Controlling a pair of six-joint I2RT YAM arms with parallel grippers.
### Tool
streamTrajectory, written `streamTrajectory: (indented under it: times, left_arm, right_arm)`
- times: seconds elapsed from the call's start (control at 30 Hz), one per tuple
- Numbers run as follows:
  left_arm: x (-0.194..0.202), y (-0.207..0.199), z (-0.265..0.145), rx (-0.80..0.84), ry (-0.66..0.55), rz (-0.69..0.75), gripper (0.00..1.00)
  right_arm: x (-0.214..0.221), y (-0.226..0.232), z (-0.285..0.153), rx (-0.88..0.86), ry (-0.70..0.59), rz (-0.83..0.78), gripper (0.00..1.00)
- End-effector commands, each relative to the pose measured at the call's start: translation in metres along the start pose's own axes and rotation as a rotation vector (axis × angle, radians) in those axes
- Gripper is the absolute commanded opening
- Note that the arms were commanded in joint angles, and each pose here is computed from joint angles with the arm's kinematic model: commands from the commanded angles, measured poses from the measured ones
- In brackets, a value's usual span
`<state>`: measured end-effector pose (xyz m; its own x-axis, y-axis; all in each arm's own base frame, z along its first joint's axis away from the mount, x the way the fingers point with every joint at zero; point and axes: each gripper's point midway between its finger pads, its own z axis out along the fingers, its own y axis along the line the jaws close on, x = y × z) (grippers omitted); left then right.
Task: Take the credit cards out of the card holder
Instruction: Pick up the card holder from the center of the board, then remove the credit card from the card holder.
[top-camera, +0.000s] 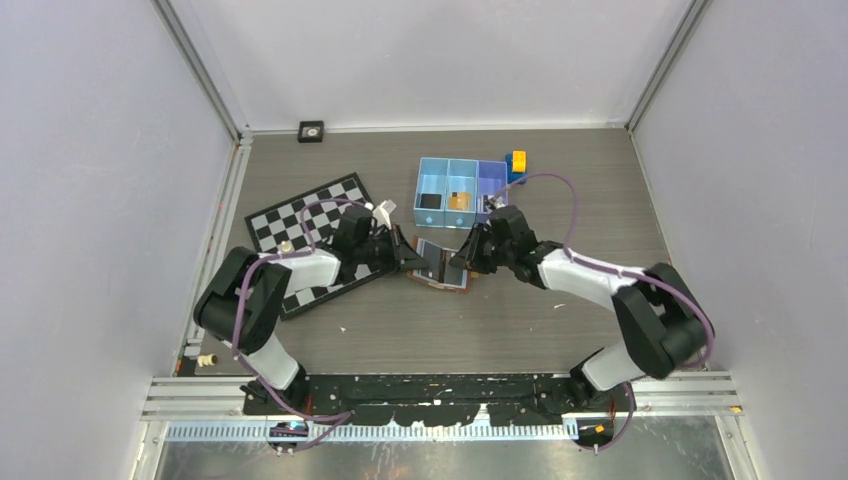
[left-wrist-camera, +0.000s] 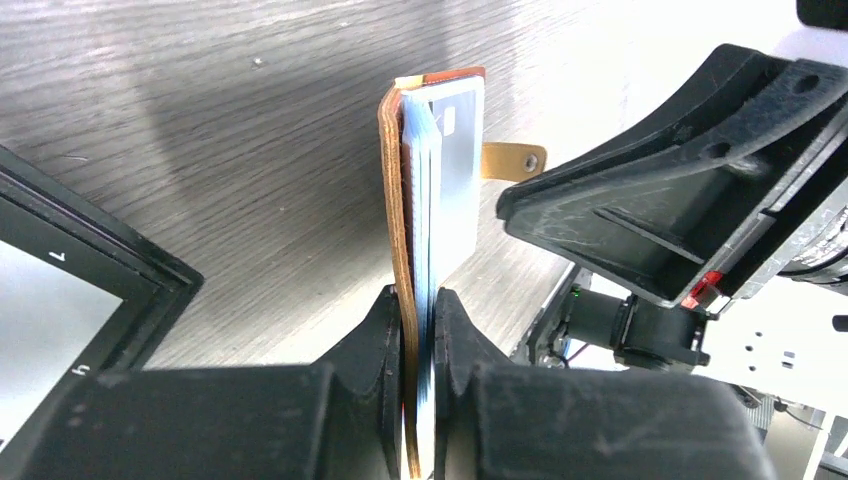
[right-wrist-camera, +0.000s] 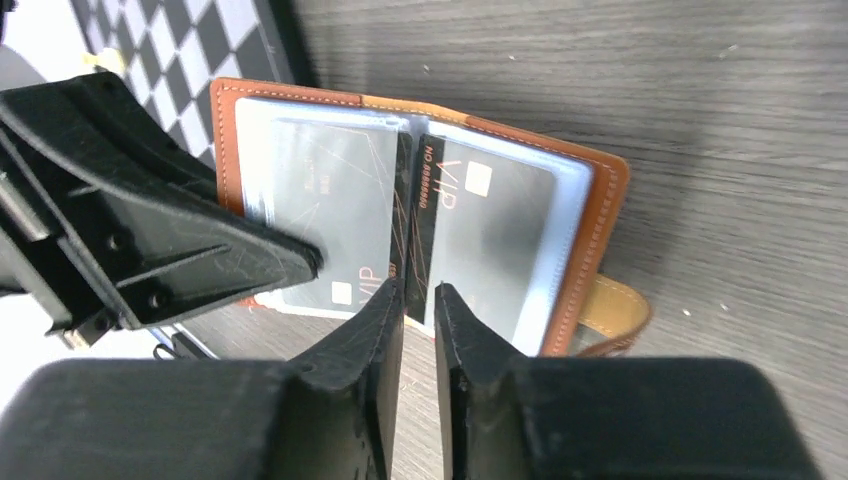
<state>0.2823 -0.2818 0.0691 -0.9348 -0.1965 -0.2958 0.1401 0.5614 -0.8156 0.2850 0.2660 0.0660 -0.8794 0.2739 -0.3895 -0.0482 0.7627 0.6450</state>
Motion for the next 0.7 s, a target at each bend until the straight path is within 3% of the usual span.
streamTrajectory:
  times: [0.0, 0.1, 0.23, 0.43, 0.67]
  left_arm:
    - [-0.020, -0.038, -0.023, 0.133, -0.077, 0.061, 0.00]
    - [-0.024, -0.046, -0.031, 0.168, -0.109, 0.072, 0.00]
    - [-0.029, -0.060, -0.043, 0.212, -0.144, 0.097, 0.00]
    - [-0.034, -0.070, -0.059, 0.245, -0.198, 0.121, 0.00]
    - [-0.036, -0.079, -0.066, 0.275, -0.225, 0.132, 0.00]
  right_arm:
    - [-0.031, 0.013, -0.033, -0.048, -0.175, -0.037, 0.28]
    - [-0.044, 0.015, -0.054, -0.074, -0.256, -0.028, 0.41]
    - [-0.053, 0.011, -0.068, -0.078, -0.317, 0.000, 0.80]
    - [-0.058, 0.008, -0.072, -0.097, -0.345, 0.038, 0.85]
    - [-0.050, 0.028, -0.063, -0.260, -0.288, 0.046, 0.85]
